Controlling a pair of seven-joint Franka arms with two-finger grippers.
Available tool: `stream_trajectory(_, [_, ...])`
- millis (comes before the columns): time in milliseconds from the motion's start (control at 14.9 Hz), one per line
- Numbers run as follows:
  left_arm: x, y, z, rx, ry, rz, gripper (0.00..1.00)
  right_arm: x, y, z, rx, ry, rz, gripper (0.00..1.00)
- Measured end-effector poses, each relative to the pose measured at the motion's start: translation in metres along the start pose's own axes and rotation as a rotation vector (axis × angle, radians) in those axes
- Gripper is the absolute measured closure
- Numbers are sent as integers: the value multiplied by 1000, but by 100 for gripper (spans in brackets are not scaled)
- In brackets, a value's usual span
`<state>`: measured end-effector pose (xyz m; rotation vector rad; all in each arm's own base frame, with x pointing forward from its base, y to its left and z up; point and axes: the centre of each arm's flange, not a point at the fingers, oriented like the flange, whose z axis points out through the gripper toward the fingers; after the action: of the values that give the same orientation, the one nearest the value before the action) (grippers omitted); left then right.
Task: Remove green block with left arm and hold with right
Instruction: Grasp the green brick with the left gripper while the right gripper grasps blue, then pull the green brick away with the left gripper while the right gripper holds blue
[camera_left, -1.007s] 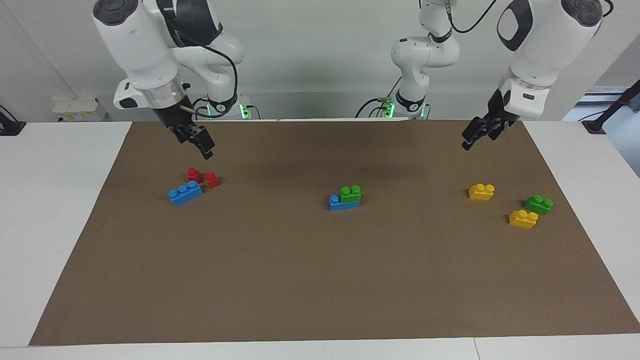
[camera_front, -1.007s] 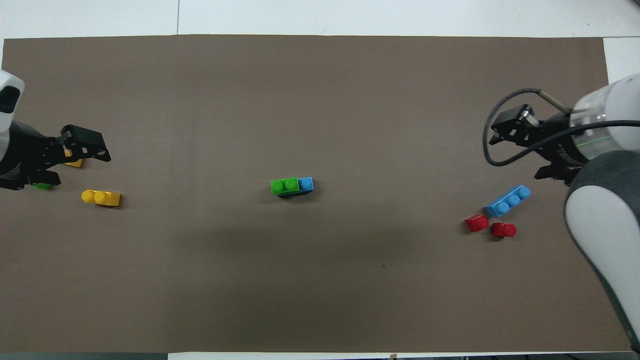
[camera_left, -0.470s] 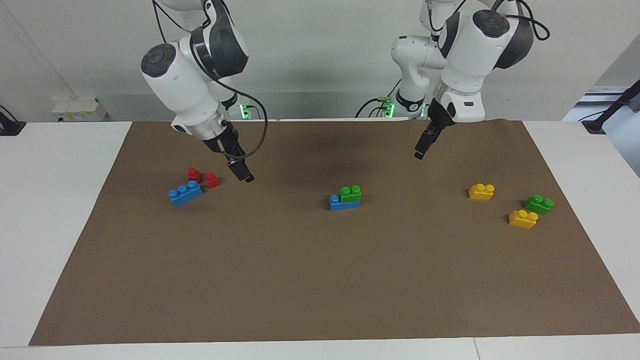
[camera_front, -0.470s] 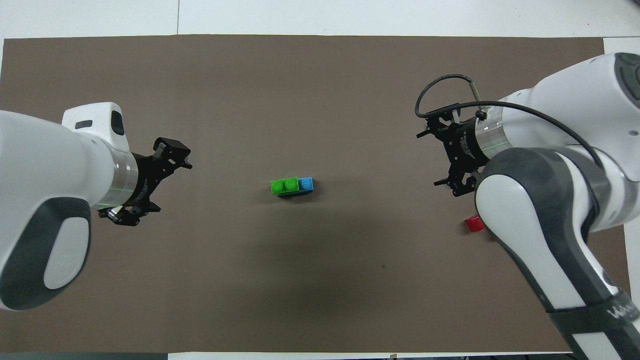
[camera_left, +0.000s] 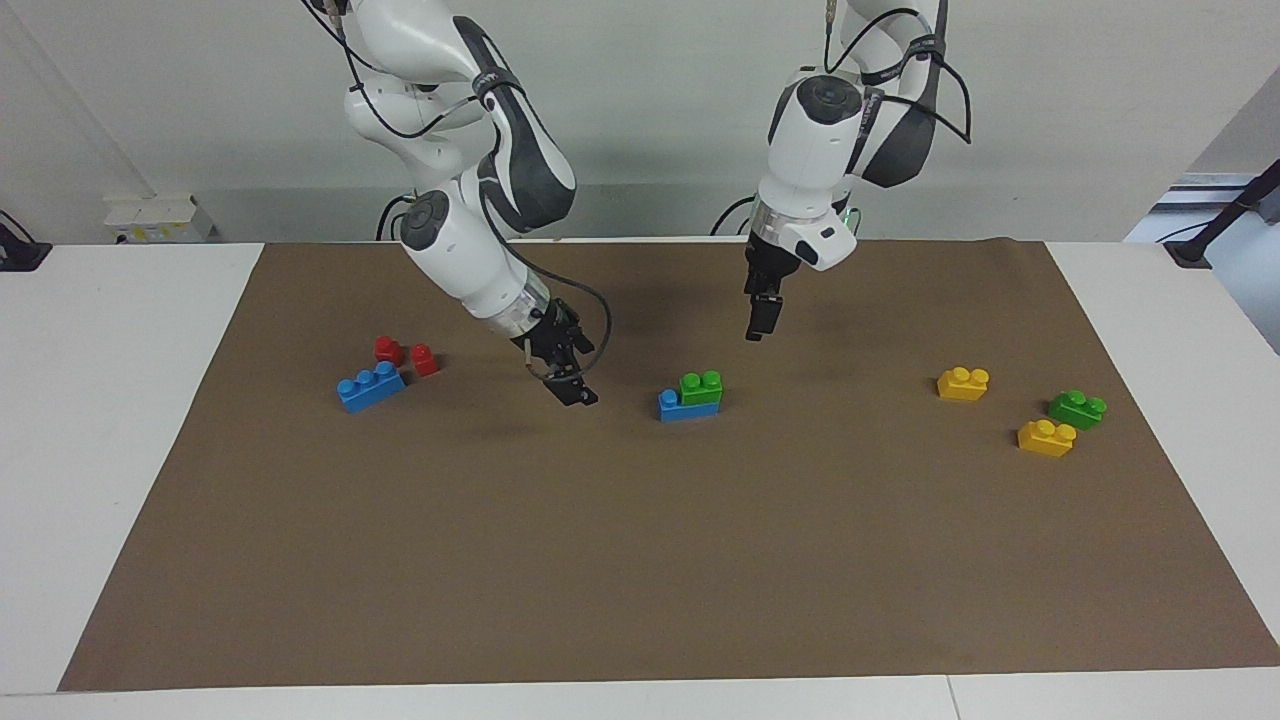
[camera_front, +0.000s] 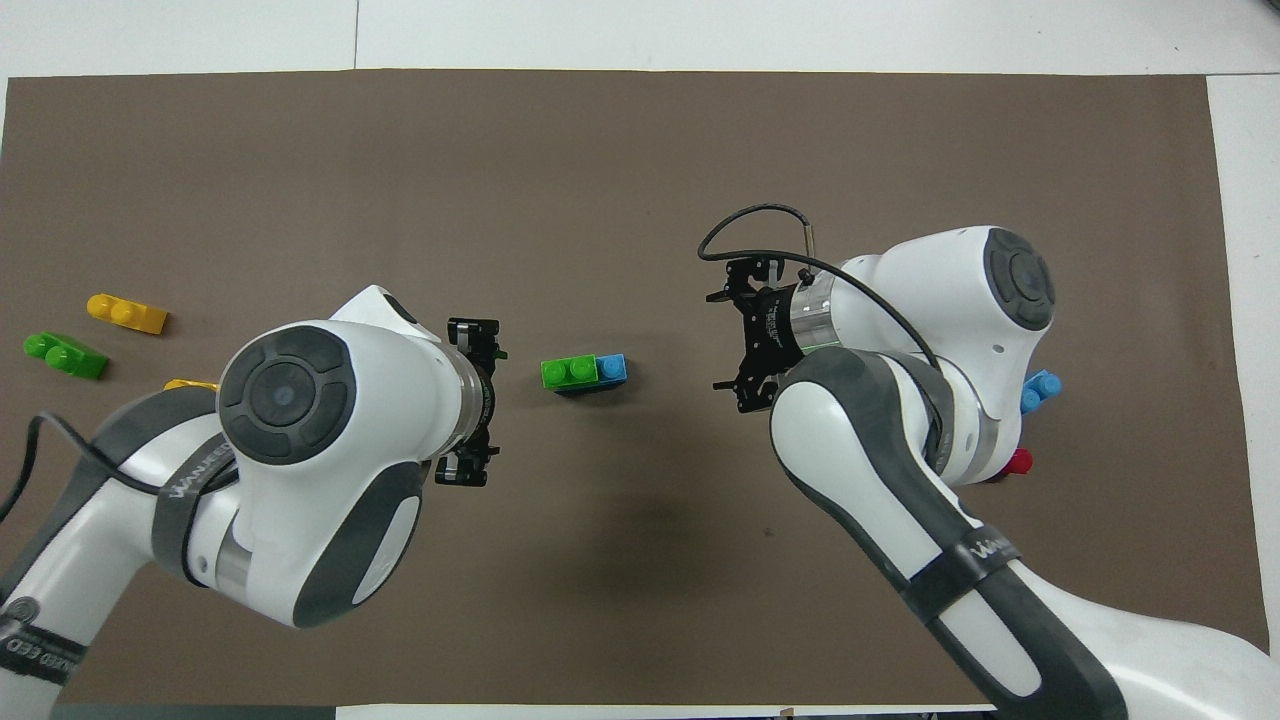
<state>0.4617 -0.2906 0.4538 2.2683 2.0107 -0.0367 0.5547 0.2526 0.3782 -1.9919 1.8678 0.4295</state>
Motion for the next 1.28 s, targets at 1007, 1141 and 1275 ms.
stream_trajectory(1007, [-35, 16, 86, -92, 42, -262, 0, -35, 31, 130, 9, 46, -70, 0])
stream_trajectory(1141, [-36, 16, 96, -87, 46, -258, 0, -39, 32, 135, 27, 35, -57, 0])
stream_trajectory(1275, [-38, 15, 107, -84, 60, -252, 0, -41, 34, 137, 30, 29, -51, 0])
